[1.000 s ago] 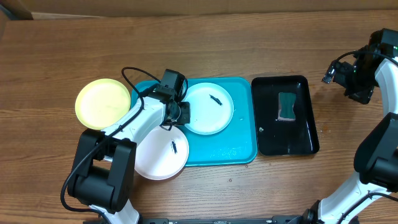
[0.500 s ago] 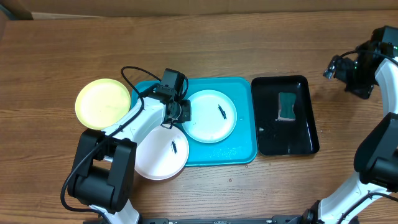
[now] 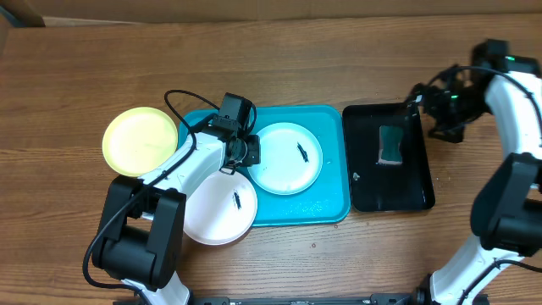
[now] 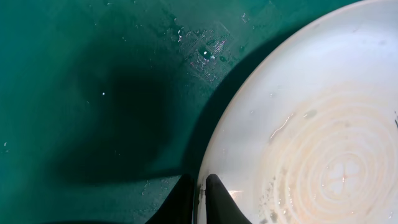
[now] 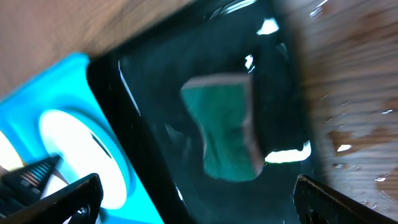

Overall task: Clean dirty plates on tray and stack at the side
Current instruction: 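Lower the right gripper into the black tray onto the sponge, then grasp the sponge with the right gripper and rub it in the black tray, then carry the sponge with the right gripper over the white plate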

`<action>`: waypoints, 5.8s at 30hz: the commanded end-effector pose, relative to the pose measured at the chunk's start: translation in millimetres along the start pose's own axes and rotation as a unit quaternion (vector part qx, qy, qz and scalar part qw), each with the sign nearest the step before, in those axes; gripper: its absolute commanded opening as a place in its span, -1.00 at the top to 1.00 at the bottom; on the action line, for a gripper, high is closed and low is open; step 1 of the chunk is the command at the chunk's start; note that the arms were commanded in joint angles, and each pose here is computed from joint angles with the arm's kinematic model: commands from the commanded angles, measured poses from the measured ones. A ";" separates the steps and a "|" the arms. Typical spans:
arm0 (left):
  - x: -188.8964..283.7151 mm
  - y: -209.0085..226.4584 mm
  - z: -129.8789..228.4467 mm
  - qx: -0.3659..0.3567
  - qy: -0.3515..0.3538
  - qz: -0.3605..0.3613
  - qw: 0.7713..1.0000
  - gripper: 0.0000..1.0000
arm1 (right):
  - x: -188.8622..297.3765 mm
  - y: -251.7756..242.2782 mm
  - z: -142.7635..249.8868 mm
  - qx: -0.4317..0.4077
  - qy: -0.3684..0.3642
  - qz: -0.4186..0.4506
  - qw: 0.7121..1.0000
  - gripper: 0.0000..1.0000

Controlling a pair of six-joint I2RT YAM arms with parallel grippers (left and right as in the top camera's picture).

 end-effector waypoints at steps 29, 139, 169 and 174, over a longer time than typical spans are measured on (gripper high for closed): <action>1.5 0.0 3.7 0.003 -0.001 -0.004 1.000 0.64 | -80.8 10.4 30.0 0.094 -0.062 0.189 0.975 -0.96; 1.1 3.4 4.5 0.022 -0.002 -0.018 1.000 0.92 | -70.4 28.1 43.9 0.135 -0.020 0.186 0.973 0.92; 1.8 9.3 -4.7 0.071 -0.026 -0.025 0.997 0.92 | -31.6 58.8 48.9 0.147 -0.020 0.200 0.968 0.93; 1.0 9.5 -4.2 0.071 -0.027 -0.024 0.997 0.91 | -45.9 54.2 49.2 0.147 -0.018 0.190 0.970 0.93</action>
Point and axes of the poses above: each gripper's point midway between its finger pads, its own x axis back along the fingers, its own y axis along the line the jaws close on, z = x × y, the point moved 6 cm from there along x, back along the fingers, and after that the axes turned 8 degrees about -x, right-handed, at the moved point
